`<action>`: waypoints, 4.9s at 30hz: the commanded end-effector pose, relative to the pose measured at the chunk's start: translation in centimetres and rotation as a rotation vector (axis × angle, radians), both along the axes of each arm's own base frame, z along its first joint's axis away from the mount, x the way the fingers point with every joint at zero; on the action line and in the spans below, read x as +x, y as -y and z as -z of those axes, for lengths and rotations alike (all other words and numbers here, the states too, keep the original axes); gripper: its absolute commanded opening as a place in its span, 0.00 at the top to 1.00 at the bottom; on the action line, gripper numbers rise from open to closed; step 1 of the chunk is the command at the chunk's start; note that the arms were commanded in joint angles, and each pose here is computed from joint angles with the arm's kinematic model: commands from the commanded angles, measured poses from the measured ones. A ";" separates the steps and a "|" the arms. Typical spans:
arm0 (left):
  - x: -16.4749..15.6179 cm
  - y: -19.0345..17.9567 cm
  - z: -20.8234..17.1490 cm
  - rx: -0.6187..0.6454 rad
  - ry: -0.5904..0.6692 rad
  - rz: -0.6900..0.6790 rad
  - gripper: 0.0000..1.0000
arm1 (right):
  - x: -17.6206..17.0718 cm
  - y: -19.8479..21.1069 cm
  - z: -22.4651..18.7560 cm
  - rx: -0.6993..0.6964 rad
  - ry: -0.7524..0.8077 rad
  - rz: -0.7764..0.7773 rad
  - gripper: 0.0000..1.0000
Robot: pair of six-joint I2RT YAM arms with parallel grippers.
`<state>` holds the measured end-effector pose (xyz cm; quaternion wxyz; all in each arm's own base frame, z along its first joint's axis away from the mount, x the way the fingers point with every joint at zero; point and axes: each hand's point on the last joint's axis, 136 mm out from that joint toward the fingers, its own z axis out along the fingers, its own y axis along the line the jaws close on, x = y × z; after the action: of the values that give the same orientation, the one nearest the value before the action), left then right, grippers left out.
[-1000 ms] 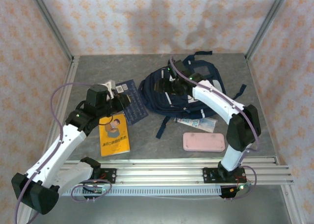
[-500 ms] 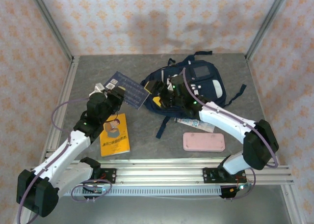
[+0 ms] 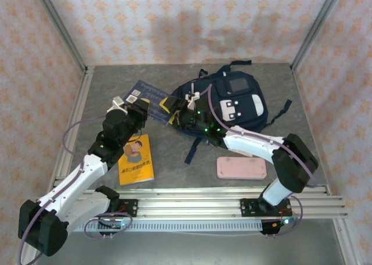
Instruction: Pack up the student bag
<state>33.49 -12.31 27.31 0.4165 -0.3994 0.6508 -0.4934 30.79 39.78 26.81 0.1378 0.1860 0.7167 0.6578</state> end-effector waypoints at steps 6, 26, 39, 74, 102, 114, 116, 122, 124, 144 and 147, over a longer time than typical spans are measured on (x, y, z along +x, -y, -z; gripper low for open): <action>-1.1 0.7 -2.9 -0.003 0.054 0.049 0.93 | 1.7 4.4 -1.5 -0.159 0.130 0.114 1.00; -4.6 8.1 -6.7 0.103 0.195 0.700 0.27 | -8.9 13.2 -10.5 -0.170 0.474 -0.391 1.00; -6.4 8.2 -6.1 0.227 0.190 0.779 0.26 | -11.3 15.5 -11.2 -0.233 0.495 -0.410 1.00; -10.6 12.8 -9.9 0.066 0.420 0.968 0.75 | -9.7 15.7 -9.3 -0.299 0.473 -0.389 1.00; -4.1 -6.0 2.5 0.763 -0.284 0.141 1.00 | 8.7 18.0 5.8 -1.424 0.264 -0.074 0.24; -4.4 -6.5 3.5 0.782 -0.302 0.133 1.00 | 13.3 12.8 14.0 -1.630 0.235 -0.224 0.25; -4.3 -6.3 3.5 0.776 -0.297 0.135 1.00 | 13.4 12.3 15.4 -1.629 0.223 -0.258 0.27; -4.1 -5.8 3.9 0.757 -0.293 0.157 1.00 | 13.6 12.2 18.2 -1.680 0.175 -0.326 0.30; -4.1 -5.7 3.9 0.750 -0.291 0.161 1.00 | 13.7 12.3 18.4 -1.704 0.178 -0.316 0.30; -3.5 -4.8 2.5 0.732 -0.235 0.186 1.00 | 11.4 11.5 6.9 -1.460 0.418 -0.423 0.99; -3.0 -3.9 2.1 0.708 -0.205 0.213 1.00 | 10.2 13.2 3.6 -1.261 0.445 -0.439 0.98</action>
<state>29.07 -7.42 22.58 0.3744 -0.2237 0.8777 -0.1986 42.98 28.21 15.36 0.1952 -0.1902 0.9608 0.0510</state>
